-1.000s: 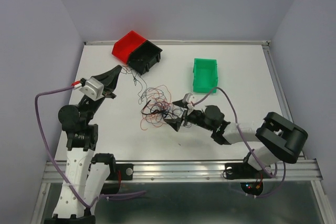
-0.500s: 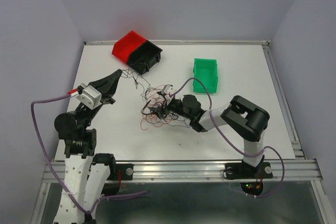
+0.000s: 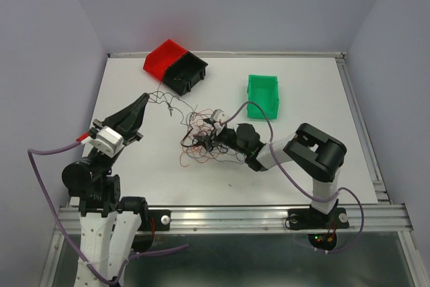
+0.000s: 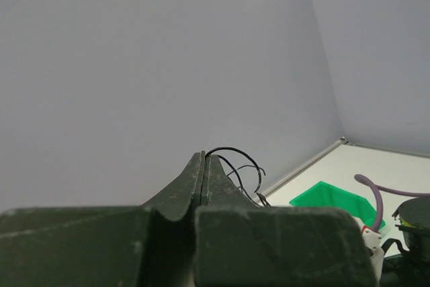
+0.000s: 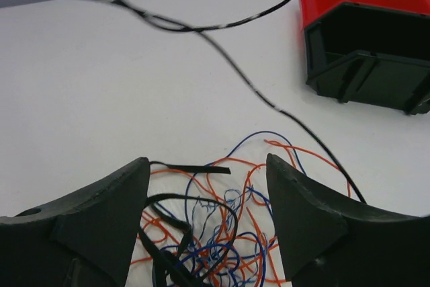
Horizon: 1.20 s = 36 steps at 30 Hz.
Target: Untangle the cables
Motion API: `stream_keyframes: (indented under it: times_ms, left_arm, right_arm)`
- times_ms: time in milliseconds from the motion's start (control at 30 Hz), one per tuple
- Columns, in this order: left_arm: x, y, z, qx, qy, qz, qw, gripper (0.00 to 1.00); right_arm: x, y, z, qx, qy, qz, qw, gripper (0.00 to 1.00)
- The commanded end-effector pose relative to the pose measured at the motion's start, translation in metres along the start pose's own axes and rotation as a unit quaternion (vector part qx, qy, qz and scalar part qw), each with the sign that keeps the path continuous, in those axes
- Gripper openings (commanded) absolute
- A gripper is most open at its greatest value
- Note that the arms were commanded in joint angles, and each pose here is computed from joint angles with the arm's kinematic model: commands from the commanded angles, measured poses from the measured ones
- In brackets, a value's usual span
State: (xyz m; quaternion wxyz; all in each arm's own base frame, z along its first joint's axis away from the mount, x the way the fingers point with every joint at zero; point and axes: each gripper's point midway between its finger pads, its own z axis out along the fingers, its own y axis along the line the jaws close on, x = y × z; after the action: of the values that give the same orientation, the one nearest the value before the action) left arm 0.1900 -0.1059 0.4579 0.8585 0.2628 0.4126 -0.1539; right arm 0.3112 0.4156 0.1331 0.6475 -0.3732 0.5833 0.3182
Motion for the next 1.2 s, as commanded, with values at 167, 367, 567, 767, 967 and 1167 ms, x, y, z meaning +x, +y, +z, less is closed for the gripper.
stream_keyframes:
  times_ms: [167,367,567,767,967,1167]
  left_arm:
    - [-0.021,0.005,0.002,-0.008,-0.022,0.023,0.999,0.0]
    - [-0.018,0.005,0.003,-0.008,-0.019,0.022,1.0,0.0]
    - [-0.017,0.002,0.004,0.002,-0.018,0.019,1.0,0.0]
    - [-0.018,0.001,0.003,0.005,-0.019,0.021,1.0,0.0]
    - [-0.018,-0.002,0.003,0.012,-0.018,0.02,1.0,0.0]
    - [-0.018,-0.002,0.003,0.012,-0.018,0.019,1.0,0.0]
  right_arm:
    - [-0.051,0.043,-0.049,-0.11,-0.068,-0.009,0.992,0.83]
    - [-0.067,0.05,-0.074,-0.122,-0.083,-0.011,0.989,0.83]
    - [-0.074,0.026,-0.063,-0.063,-0.09,-0.037,0.993,0.84]
    - [-0.074,0.013,-0.034,-0.041,-0.088,-0.056,0.994,0.88]
    - [-0.061,-0.008,-0.017,0.007,-0.07,-0.08,0.994,0.9]
    - [-0.046,-0.026,-0.002,0.048,-0.053,-0.089,0.993,0.89]
